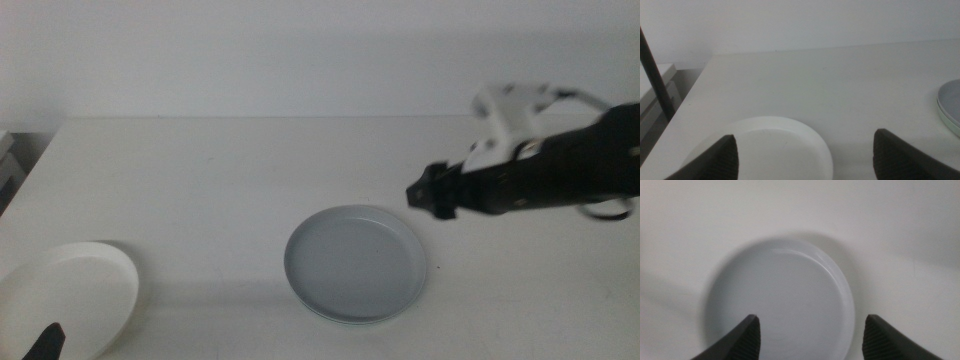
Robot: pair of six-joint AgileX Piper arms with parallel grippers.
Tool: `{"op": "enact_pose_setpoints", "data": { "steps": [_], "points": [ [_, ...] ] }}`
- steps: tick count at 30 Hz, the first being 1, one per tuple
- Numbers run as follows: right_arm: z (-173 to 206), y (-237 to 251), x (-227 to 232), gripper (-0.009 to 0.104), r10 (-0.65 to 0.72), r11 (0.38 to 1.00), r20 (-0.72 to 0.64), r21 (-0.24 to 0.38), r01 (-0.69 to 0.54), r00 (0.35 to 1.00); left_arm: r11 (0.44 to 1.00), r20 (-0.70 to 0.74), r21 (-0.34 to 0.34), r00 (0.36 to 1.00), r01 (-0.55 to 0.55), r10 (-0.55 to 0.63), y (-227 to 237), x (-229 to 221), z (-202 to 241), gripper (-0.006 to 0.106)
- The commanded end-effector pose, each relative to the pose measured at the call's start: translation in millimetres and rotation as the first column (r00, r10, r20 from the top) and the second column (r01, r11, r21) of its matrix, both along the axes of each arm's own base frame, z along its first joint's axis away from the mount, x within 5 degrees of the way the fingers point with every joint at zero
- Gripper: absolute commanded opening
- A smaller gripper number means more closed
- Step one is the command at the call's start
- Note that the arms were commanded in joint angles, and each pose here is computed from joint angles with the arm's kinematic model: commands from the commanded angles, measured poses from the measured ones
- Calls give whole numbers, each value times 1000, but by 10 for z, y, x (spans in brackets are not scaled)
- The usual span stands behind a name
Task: Stack the three bowls on top of each other.
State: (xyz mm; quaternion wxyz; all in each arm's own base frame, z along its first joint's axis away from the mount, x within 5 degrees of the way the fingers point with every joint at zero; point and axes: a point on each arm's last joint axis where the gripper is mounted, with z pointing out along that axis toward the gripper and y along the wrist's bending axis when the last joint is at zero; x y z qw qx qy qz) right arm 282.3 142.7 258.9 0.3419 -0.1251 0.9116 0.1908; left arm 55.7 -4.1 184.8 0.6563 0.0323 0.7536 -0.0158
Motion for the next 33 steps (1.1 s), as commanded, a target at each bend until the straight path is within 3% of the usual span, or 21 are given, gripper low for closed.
{"op": "enact_pose_setpoints", "data": {
  "steps": [1, 6, 11, 18, 23, 33],
  "points": [
    [531, -87, -233, 55, 42, 998, 156, 29, -48, 987, 1000, 88, -16, 996, -4, 6, 3, -1, 62, 86],
    [1059, -287, -784, 55, 105, 991, 255, 50, -121, 961, 1000, 88, -16, 996, -4, 6, 3, -1, 62, 86],
    [1337, -501, -1271, 55, 157, 986, 337, 4, -168, 928, 1000, 88, -16, 996, -4, 6, 3, -1, 62, 86],
    [1627, -838, -1944, 55, 125, 989, 501, 9, -150, 856, 1000, 88, -16, 996, -4, 6, 3, -1, 62, 86],
    [1674, -1004, -2098, 55, 35, 999, 543, 16, -52, 839, 1000, 88, -15, 996, -4, 5, 3, -1, 62, 86],
    [1726, -1010, -2105, 55, 20, 998, 589, 36, -51, 808, 1000, 88, -15, 996, -4, 5, 3, -1, 62, 86]
  ]
}}
